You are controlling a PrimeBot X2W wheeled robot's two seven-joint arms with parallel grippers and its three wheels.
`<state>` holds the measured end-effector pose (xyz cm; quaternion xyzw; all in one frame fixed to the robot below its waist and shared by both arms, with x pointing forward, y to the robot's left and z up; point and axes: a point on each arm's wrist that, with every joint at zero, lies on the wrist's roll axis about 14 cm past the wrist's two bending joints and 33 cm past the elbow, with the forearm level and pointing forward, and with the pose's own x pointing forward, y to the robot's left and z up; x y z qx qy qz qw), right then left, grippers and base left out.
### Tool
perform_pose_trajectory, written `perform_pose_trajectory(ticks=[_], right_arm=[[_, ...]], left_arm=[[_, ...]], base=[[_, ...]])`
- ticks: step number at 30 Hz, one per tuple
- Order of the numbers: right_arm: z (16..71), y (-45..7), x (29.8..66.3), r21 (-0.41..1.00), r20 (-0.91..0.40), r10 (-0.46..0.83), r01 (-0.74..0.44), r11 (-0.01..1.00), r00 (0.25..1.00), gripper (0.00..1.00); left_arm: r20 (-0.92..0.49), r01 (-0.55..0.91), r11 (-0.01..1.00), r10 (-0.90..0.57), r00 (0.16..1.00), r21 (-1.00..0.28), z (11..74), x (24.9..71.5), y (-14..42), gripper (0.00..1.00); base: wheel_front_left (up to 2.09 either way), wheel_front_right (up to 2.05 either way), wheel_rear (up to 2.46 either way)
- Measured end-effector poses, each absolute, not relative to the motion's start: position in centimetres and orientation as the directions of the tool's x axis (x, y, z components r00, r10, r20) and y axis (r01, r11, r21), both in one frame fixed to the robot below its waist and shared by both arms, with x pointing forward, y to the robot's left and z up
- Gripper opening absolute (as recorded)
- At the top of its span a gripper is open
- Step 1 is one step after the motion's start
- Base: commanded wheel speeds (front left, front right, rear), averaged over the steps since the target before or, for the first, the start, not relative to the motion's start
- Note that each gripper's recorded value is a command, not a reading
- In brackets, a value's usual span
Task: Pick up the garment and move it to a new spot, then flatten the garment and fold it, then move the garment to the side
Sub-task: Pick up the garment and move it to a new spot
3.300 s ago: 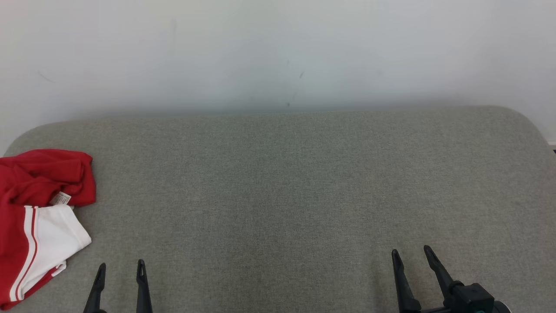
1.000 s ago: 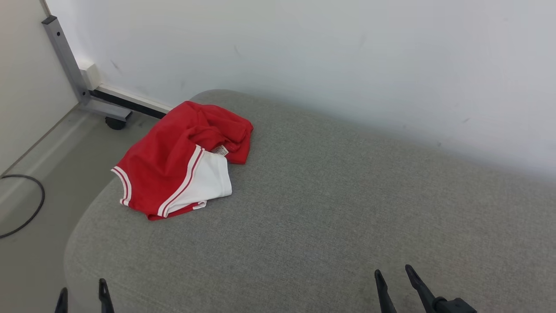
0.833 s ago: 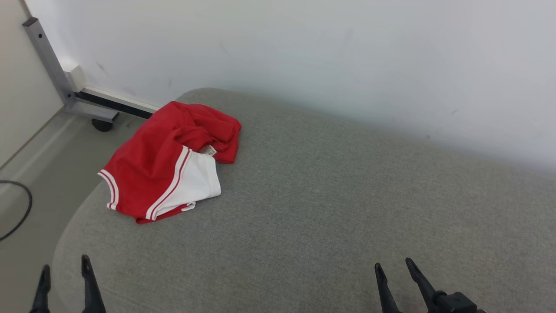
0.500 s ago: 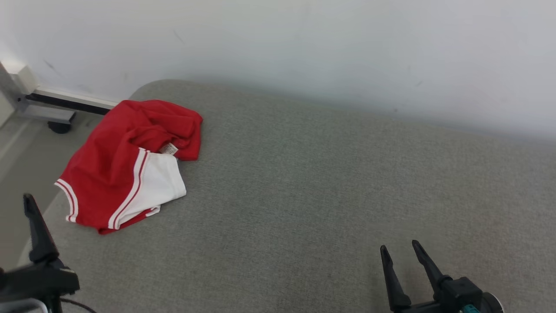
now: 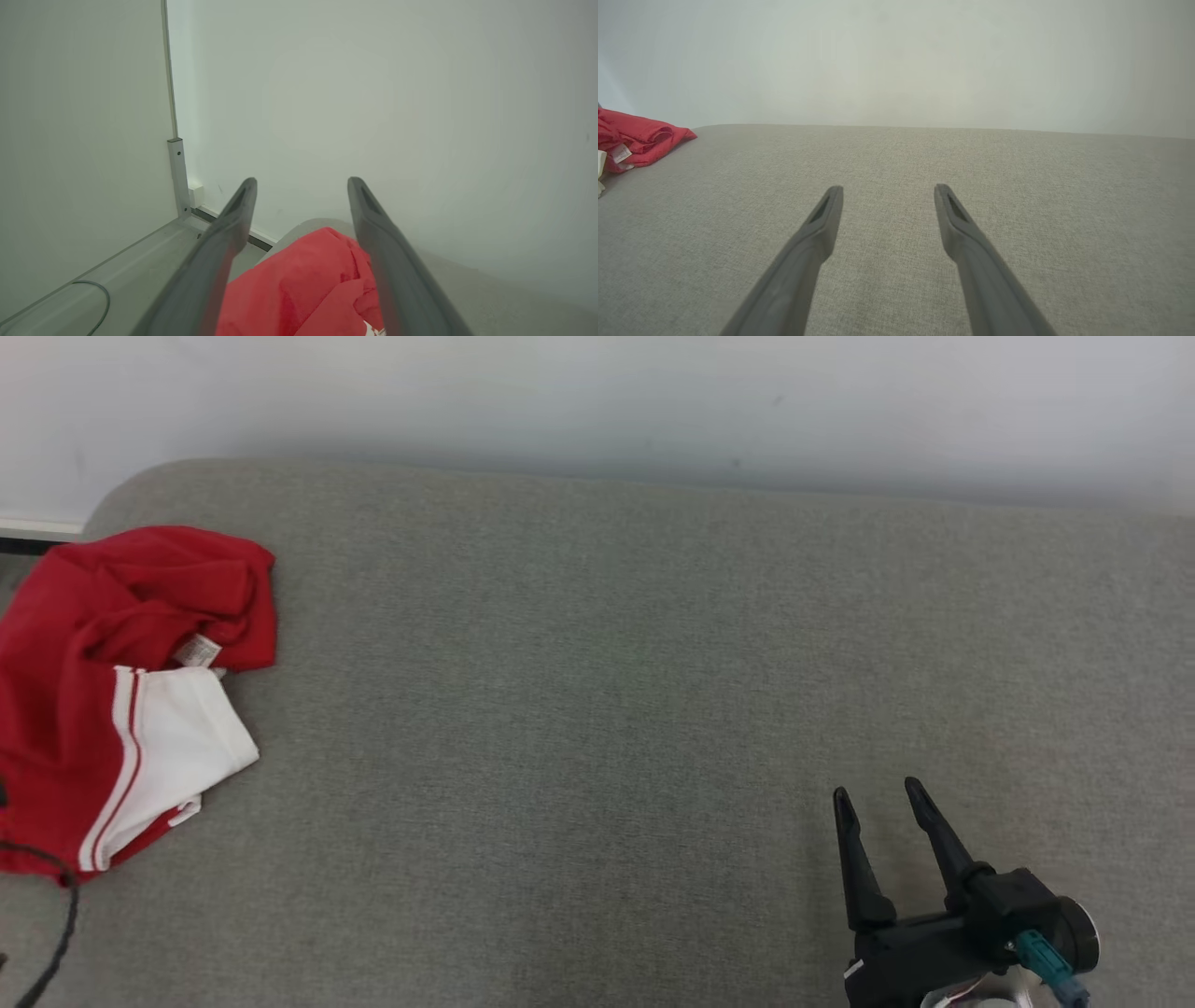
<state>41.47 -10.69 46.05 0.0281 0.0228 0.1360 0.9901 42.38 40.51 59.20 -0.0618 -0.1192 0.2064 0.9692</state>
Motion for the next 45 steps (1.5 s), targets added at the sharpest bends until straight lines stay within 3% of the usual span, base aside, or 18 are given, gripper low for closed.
perform_pose_trajectory(ticks=[11, 18, 24, 25, 26, 34, 45], right_arm=[[44.8, -15.0, 41.3, 0.072, -0.075, 0.15, -0.145, 0.987, 0.986, 1.0], [44.4, -16.9, 40.5, 0.066, -0.092, 0.097, -0.091, 0.994, 0.991, 1.0], [44.7, -17.5, 40.2, 0.061, -0.087, 0.077, -0.072, 0.996, 0.993, 1.0], [44.7, -17.6, 40.1, 0.061, -0.086, 0.076, -0.071, 0.996, 0.993, 1.0], [44.8, -17.6, 40.1, 0.061, -0.084, 0.075, -0.07, 0.996, 0.994, 1.0], [45.2, -17.7, 39.4, 0.059, -0.076, 0.072, -0.068, 0.996, 0.994, 1.0], [46.2, -16.3, 38.7, 0.065, -0.049, 0.112, -0.108, 0.992, 0.993, 1.0]], left_arm=[[-0.135, -0.344, 0.923, 0.324, 0.936, -0.172, 52.1, 48.9, 39.2, 1.0], [-0.388, -0.326, 0.936, 0.253, 0.886, -0.135, 46.4, 49.4, 37.7, 1.0], [-0.502, -0.331, 0.935, 0.227, 0.834, -0.127, 44.1, 48.5, 37.4, 1.0], [-0.504, -0.33, 0.937, 0.231, 0.832, -0.115, 44.3, 48.4, 37.6, 0.2], [-0.498, -0.33, 0.938, 0.235, 0.835, -0.11, 44.5, 48.4, 37.8, 0.0], [-0.352, -0.344, 0.936, 0.297, 0.888, -0.079, 48.2, 48.4, 39.7, 0.0], [0.089, -0.228, 0.974, 0.227, 0.97, 0.008, 63.3, 50.1, 39.1, 0.0]], base=[[0.0, 0.0, 0.0], [0.0, 0.0, 0.0], [0.0, 0.0, 0.0], [0.0, 0.0, 0.0], [0.0, 0.0, 0.0], [0.0, 0.0, 0.0], [0.0, 0.0, 0.0]])
